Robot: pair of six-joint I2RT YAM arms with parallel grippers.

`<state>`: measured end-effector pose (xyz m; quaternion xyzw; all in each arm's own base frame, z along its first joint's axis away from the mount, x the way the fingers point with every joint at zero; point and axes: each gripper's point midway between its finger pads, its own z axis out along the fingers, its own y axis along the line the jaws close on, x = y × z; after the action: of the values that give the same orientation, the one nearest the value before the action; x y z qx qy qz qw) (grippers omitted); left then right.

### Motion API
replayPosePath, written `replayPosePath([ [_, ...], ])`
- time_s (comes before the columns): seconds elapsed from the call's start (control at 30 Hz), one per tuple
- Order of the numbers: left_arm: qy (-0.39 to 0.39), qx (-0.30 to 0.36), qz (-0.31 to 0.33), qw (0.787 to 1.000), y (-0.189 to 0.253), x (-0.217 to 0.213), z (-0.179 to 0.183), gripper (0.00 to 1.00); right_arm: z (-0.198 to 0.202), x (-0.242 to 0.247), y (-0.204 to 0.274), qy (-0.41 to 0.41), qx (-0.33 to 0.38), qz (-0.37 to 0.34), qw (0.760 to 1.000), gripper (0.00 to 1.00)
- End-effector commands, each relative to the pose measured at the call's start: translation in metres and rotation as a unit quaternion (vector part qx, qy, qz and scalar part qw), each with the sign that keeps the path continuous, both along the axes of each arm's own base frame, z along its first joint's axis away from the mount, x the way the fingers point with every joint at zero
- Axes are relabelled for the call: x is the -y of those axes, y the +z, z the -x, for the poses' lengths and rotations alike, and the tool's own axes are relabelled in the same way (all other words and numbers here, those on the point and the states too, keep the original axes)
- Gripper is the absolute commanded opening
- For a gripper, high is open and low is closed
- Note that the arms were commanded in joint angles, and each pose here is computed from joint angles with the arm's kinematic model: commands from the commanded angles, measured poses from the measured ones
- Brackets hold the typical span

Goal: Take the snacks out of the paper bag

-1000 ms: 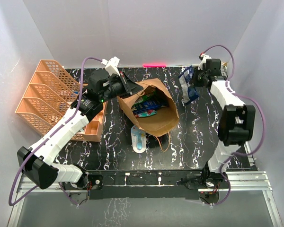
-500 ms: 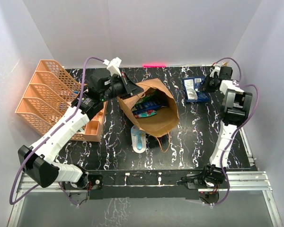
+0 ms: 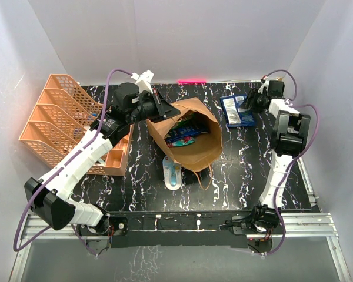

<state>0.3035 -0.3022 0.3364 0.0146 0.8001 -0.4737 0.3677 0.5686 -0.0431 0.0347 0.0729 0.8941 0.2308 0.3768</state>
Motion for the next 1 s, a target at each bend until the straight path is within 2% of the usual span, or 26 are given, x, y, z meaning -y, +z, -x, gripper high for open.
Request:
replayPosePath([
  [0.0,-0.009,0.013,0.015,1.000,0.017,-0.004,0.009,0.00,0.001,0.039,0.048,-0.153,-0.021,0.071,0.985,0.60],
  [0.03,-0.009,0.014,0.014,1.000,0.018,-0.005,0.010,0.00,0.006,0.044,0.062,-0.182,-0.020,0.083,0.980,0.66],
  [0.1,-0.012,0.014,0.015,1.000,0.018,-0.005,0.012,0.00,0.015,0.043,0.093,-0.206,-0.004,0.096,0.974,0.72],
  [0.2,-0.019,0.015,0.019,1.000,0.019,-0.005,0.016,0.00,0.042,0.032,0.135,-0.221,0.009,0.120,0.968,0.73],
  [0.27,-0.020,0.016,0.022,0.999,0.018,-0.005,0.017,0.00,0.066,0.009,0.154,-0.209,0.024,0.104,0.972,0.73],
  [0.33,-0.017,0.018,0.023,0.999,0.017,-0.007,0.017,0.00,0.098,-0.032,0.172,-0.172,0.047,0.074,0.981,0.73],
  [0.47,-0.008,0.030,0.016,0.999,0.019,-0.011,0.016,0.00,0.172,-0.110,0.185,-0.065,0.093,0.067,0.991,0.73],
  [0.6,-0.001,0.031,-0.001,1.000,0.017,-0.015,0.013,0.00,0.234,-0.147,0.214,-0.002,0.170,0.050,0.984,0.73],
  [0.7,0.001,0.028,-0.007,1.000,0.013,-0.016,0.014,0.00,0.272,-0.179,0.236,0.114,0.225,0.052,0.966,0.74],
  [0.8,0.013,0.034,-0.004,0.999,0.013,-0.020,0.013,0.00,0.308,-0.200,0.242,0.247,0.313,0.082,0.913,0.74],
  [0.87,0.017,0.038,-0.006,0.999,0.015,-0.021,0.012,0.00,0.331,-0.203,0.244,0.322,0.401,0.138,0.846,0.75],
  [0.93,0.018,0.041,-0.006,0.999,0.016,-0.022,0.011,0.00,0.358,-0.211,0.245,0.401,0.477,0.178,0.762,0.73],
  [0.97,0.017,0.041,-0.005,0.999,0.016,-0.021,0.011,0.00,0.370,-0.215,0.244,0.429,0.499,0.182,0.731,0.74],
])
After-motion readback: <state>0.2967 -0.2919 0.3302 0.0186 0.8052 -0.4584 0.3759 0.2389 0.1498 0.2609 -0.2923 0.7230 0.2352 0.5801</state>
